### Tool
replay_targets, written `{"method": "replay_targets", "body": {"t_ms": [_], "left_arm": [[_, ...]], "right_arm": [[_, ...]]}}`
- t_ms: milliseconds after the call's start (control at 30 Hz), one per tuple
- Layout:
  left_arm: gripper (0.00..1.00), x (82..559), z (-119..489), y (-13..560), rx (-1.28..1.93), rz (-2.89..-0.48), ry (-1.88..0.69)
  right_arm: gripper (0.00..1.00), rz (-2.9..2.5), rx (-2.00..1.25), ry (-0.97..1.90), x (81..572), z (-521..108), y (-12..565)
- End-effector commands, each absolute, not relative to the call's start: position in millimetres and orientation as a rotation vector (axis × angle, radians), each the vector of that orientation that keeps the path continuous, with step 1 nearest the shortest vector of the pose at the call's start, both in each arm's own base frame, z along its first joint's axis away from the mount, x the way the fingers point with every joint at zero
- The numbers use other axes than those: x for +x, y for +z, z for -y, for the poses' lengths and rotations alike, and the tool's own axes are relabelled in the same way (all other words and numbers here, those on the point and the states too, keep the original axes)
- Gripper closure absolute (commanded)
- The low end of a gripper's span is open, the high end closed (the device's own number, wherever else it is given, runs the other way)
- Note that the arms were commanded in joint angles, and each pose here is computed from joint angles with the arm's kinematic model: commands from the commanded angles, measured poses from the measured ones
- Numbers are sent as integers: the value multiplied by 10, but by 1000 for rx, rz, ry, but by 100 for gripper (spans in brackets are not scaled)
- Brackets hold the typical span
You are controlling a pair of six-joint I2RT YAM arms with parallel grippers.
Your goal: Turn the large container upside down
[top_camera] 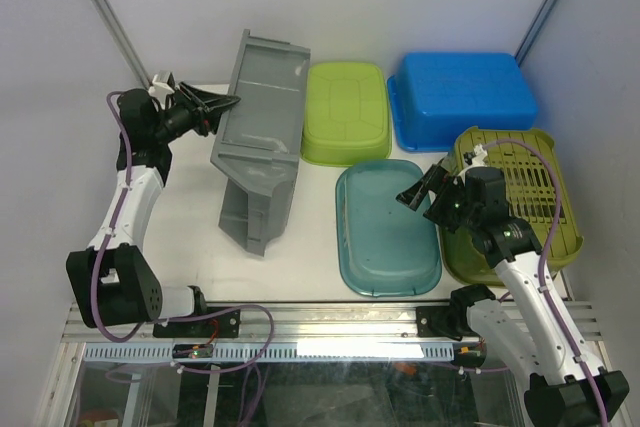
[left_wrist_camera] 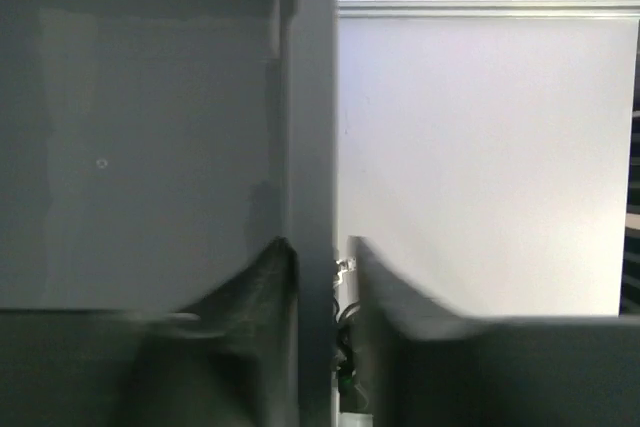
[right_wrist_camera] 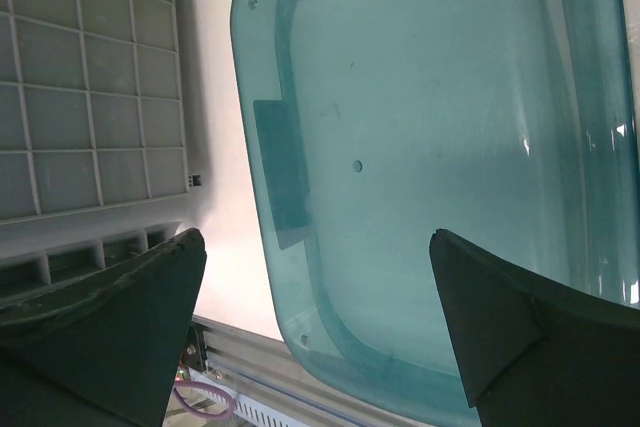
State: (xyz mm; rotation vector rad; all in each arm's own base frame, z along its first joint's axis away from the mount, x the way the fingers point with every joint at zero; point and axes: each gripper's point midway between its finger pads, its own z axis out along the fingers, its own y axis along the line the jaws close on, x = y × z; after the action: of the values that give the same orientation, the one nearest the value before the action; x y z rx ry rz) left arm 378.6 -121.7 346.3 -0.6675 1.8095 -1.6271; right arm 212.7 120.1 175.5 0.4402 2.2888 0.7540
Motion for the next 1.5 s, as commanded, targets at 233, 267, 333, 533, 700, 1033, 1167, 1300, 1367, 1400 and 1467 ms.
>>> {"method": "replay_targets", "body": {"t_ms": [233, 267, 333, 533, 700, 1033, 1167, 1300, 1367, 1400, 1467], "left_arm": [[1, 3549, 881, 3674, -523, -1818, -1289], [1, 3548, 831, 3672, -524, -1830, -1230], [1, 3542, 720, 3659, -507, -1858, -1090], [1, 3504, 318, 3613, -457, -1948, -677], [1, 3418, 105, 3316, -420, -2061, -474], [1, 3341, -281, 3232, -422, -2038, -49], [8, 3342, -190, 3110, -366, -2062, 28], [21, 3373, -98, 2954, -329, -2102, 88], [33, 3392, -70, 2907, -324, -2116, 81], [42, 3397, -62, 2900, -325, -2118, 74], [56, 3403, -60, 2904, -332, -2114, 72]], "right_arm": [[1, -2228, 390, 756, 2122, -1183, 1947], [1, -2230, 390, 756, 2117, -1184, 1941], [1, -2230, 386, 759, 2116, -1188, 1934], [1, -2230, 376, 765, 2127, -1203, 1916], [1, -2241, 369, 777, 2145, -1229, 1866], [1, -2239, 361, 794, 2183, -1266, 1883], [1, -2246, 368, 813, 2182, -1291, 1852], [1, -2247, 374, 819, 2184, -1297, 1844], [1, -2244, 373, 818, 2182, -1295, 1850], [1, -2244, 374, 816, 2183, -1292, 1846], [1, -2246, 370, 831, 2171, -1310, 1842]]}}
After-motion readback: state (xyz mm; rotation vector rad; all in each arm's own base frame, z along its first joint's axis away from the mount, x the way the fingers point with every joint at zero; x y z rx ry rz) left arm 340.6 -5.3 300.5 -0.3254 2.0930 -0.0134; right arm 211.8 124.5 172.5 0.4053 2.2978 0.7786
